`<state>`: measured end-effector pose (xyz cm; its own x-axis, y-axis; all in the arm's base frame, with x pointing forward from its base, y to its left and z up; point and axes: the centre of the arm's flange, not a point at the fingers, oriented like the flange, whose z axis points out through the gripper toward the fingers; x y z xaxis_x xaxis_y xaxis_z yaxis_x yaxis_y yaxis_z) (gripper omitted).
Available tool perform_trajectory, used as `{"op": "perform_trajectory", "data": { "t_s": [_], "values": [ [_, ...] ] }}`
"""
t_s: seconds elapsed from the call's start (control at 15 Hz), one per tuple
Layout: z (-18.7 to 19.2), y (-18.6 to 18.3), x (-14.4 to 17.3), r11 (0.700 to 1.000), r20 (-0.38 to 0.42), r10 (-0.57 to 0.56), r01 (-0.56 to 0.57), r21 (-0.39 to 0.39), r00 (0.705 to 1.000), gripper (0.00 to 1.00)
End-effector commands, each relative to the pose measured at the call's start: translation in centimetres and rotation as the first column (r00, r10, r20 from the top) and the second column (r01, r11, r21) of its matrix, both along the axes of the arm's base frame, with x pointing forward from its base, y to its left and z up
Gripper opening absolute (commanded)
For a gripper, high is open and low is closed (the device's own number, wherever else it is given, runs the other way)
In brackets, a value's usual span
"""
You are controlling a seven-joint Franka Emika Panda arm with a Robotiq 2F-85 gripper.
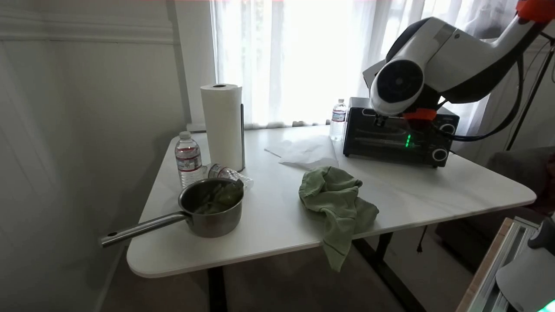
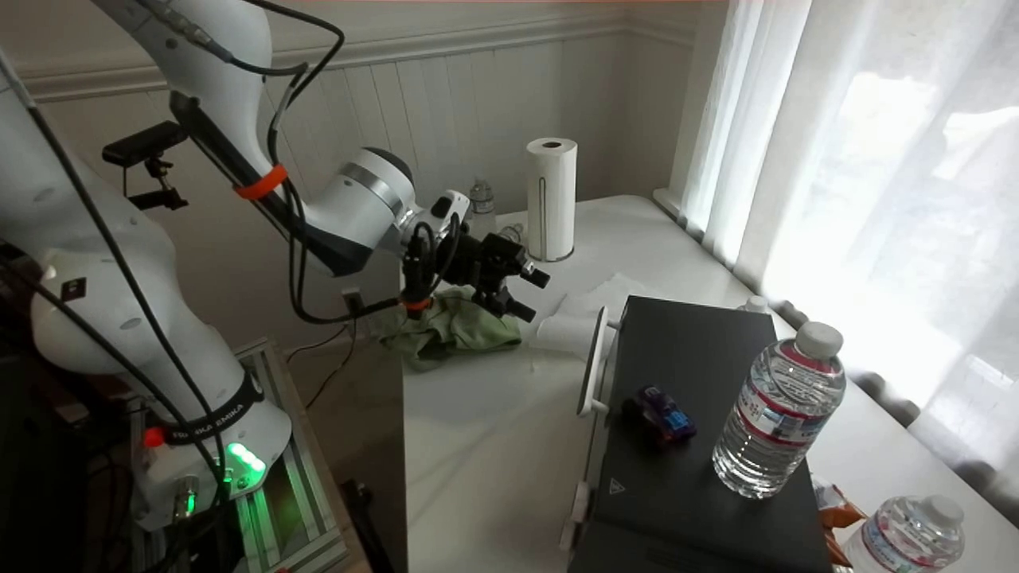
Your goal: Close the oven door
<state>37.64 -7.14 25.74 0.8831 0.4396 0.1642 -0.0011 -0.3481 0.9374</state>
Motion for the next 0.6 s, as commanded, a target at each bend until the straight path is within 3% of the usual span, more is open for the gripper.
{"op": "perform_trajectory", "data": {
  "t_s": [0.0,0.27,0.53],
  "values": [
    [4.6,2.1,-4.0,0.991,-0.113,0.006,0.010,0.135,0.994,1.00],
    [8.0,2.0,-3.7,0.949,-0.233,0.029,0.047,0.312,0.972,1.00],
    [9.5,1.6,-4.0,0.875,-0.319,0.110,0.060,0.481,0.941,1.00]
  ]
}}
